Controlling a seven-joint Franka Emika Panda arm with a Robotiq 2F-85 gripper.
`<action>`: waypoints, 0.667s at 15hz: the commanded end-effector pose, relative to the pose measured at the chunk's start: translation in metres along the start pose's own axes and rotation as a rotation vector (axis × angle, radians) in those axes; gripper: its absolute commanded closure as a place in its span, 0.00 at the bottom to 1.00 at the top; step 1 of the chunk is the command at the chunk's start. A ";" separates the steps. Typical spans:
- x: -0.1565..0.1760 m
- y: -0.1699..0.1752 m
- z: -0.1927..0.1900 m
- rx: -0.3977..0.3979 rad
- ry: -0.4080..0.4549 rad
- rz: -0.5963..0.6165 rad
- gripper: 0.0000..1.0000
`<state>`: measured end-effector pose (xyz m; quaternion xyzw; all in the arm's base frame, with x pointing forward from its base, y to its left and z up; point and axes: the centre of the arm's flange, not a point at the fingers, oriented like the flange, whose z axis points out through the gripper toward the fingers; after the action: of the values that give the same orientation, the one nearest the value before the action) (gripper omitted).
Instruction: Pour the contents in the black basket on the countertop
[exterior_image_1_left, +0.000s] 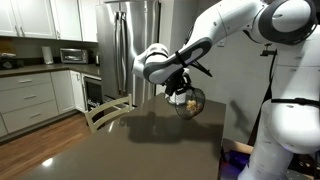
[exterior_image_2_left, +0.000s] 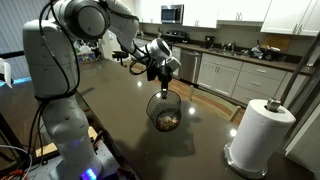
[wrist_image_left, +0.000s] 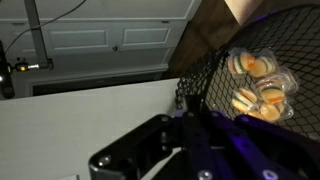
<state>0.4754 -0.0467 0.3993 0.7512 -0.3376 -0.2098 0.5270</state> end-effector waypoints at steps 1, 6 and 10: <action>0.021 -0.005 -0.023 -0.096 0.024 -0.016 0.99; 0.027 -0.011 -0.026 -0.162 0.037 0.015 0.99; 0.028 -0.011 -0.025 -0.172 0.038 0.025 0.99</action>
<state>0.5077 -0.0472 0.3899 0.7139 -0.3248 -0.2087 0.5842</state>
